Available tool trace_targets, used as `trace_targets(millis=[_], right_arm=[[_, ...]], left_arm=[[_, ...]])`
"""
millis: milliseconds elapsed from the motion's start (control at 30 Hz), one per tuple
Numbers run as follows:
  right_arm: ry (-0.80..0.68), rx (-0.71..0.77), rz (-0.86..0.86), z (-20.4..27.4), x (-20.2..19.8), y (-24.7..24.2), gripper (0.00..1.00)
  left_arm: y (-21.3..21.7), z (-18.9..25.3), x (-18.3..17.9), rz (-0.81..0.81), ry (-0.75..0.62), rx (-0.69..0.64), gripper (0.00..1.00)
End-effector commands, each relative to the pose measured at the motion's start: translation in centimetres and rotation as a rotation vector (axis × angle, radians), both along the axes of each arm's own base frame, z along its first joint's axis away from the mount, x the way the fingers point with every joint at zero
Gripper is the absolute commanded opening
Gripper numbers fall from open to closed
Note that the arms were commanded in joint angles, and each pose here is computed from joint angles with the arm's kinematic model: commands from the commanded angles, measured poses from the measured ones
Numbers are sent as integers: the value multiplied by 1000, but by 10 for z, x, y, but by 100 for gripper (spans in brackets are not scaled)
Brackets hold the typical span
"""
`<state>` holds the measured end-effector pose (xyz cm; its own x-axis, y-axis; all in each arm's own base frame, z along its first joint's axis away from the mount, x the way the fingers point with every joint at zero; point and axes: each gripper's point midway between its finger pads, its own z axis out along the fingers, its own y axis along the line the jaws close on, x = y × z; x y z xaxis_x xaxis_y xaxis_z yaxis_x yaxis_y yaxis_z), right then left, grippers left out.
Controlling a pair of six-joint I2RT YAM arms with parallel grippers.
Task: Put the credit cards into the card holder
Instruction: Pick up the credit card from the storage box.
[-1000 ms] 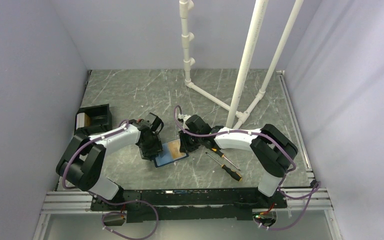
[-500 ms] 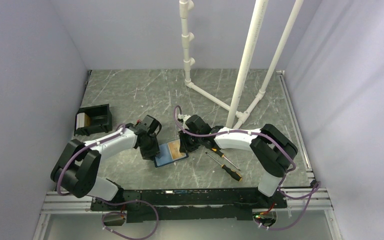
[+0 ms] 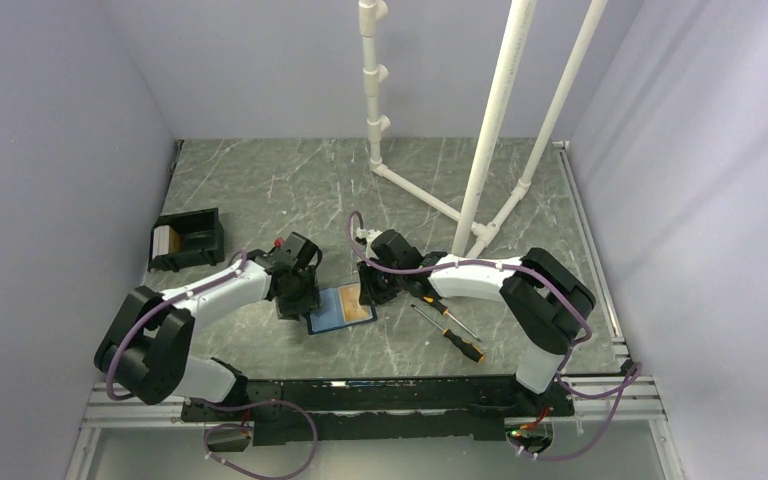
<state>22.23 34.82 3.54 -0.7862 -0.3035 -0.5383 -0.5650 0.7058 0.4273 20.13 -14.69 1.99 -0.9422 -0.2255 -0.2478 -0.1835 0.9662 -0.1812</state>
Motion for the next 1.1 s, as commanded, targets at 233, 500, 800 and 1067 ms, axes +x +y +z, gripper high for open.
trace_targets(millis=[233, 500, 800, 1067], right_arm=[[-72, 65, 13, 27, 2, 2, 19], [-49, 130, 43, 32, -7, 10, 19], [-53, 175, 55, 43, -12, 10, 19], [-52, 225, 68, 53, -18, 9, 19]], left_arm=[[3, 127, 30, -31, -231, -93, 91], [154, 196, 75, 204, -392, 259, 99], [263, 203, 127, 315, -275, 550, 99], [328, 156, 161, 302, -131, 573, 99]])
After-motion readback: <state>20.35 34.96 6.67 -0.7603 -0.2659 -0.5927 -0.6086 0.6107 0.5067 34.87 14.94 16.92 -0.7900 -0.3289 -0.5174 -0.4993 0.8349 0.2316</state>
